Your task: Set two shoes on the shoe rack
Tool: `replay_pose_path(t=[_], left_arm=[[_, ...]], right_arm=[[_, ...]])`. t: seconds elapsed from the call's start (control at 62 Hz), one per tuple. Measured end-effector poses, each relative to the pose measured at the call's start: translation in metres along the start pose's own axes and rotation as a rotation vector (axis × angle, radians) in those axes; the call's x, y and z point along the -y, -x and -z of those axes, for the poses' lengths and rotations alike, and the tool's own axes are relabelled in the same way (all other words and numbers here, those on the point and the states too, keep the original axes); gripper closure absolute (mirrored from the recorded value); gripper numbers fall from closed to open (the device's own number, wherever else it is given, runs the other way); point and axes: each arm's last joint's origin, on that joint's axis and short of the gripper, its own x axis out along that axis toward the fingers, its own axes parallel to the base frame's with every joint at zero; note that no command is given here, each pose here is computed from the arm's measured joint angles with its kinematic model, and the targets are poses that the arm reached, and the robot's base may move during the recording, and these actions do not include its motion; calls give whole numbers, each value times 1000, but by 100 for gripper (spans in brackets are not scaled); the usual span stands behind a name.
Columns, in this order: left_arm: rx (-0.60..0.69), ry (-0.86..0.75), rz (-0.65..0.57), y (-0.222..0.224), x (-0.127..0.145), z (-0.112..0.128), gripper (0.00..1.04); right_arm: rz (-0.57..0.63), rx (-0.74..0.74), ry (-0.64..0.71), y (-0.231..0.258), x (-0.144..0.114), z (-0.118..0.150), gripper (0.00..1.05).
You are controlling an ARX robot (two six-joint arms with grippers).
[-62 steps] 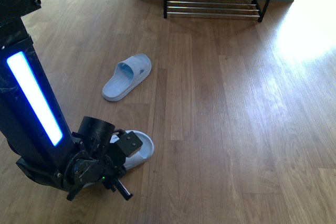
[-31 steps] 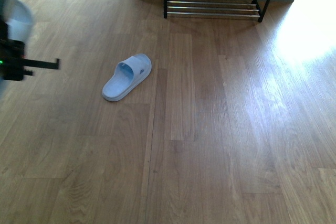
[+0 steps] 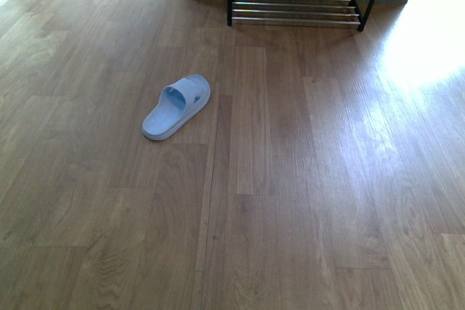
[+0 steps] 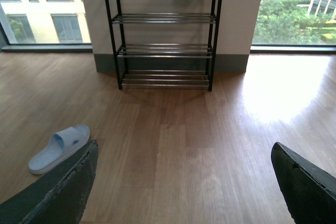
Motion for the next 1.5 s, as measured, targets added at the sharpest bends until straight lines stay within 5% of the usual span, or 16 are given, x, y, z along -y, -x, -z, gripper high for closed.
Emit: replay_pose_path(t=[1.499], left_arm=[[25,6,4,5,-3,-1,103]], right_arm=[[-3,-2,0,0,0,0,9]])
